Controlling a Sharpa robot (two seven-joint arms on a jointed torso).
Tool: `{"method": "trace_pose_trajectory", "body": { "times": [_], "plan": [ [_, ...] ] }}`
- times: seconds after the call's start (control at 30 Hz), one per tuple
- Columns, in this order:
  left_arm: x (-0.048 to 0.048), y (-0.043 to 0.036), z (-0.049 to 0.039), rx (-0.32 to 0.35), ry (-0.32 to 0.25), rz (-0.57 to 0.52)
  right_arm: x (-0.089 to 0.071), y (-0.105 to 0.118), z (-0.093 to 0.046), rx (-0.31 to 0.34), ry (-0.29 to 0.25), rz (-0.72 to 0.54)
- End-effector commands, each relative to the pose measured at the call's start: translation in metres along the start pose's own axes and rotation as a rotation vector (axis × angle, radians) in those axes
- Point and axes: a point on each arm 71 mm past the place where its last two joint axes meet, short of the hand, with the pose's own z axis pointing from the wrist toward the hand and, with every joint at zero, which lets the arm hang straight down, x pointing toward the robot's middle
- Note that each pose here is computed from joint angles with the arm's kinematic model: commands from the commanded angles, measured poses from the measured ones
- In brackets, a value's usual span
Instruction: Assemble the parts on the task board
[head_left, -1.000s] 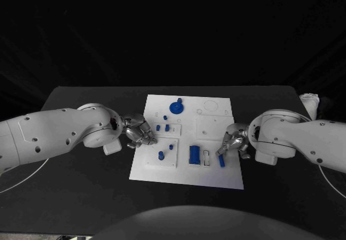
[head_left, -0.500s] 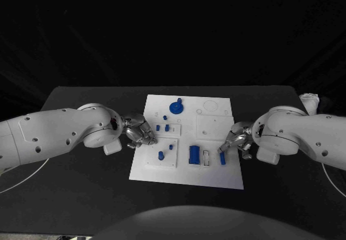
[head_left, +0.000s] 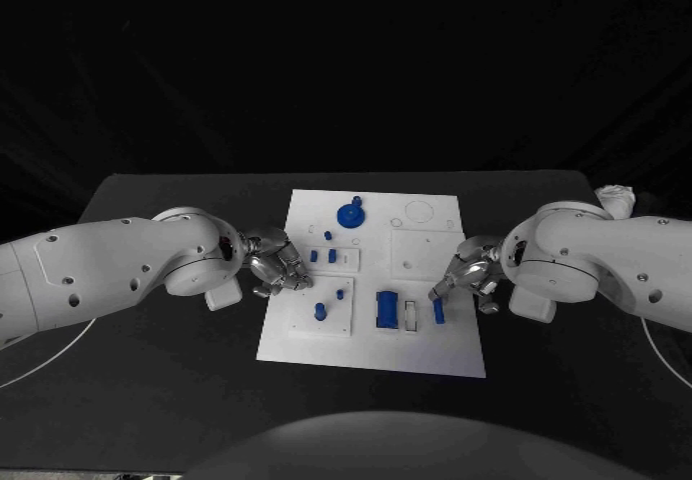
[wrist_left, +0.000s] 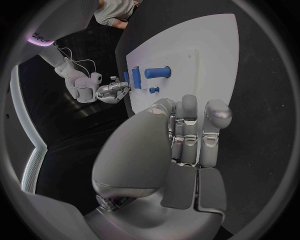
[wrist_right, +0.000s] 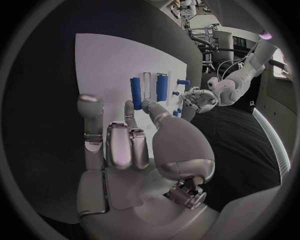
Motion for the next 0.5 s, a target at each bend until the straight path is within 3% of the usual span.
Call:
{"method": "trace_pose_trajectory", "body": {
  "times": [0.03, 0.5],
  "plan": [
    [0.0013, -0.0006, 0.0003, 0.001, 0.015, 0.005, 0.003, 0.005, 0.0, -0.005, 0.018, 0.001],
    [0.0, 0.0028, -0.002, -0.009, 0.014, 0.006, 0.007, 0.018, 0.002, -0.018, 0.031, 0.0]
  ]
}}
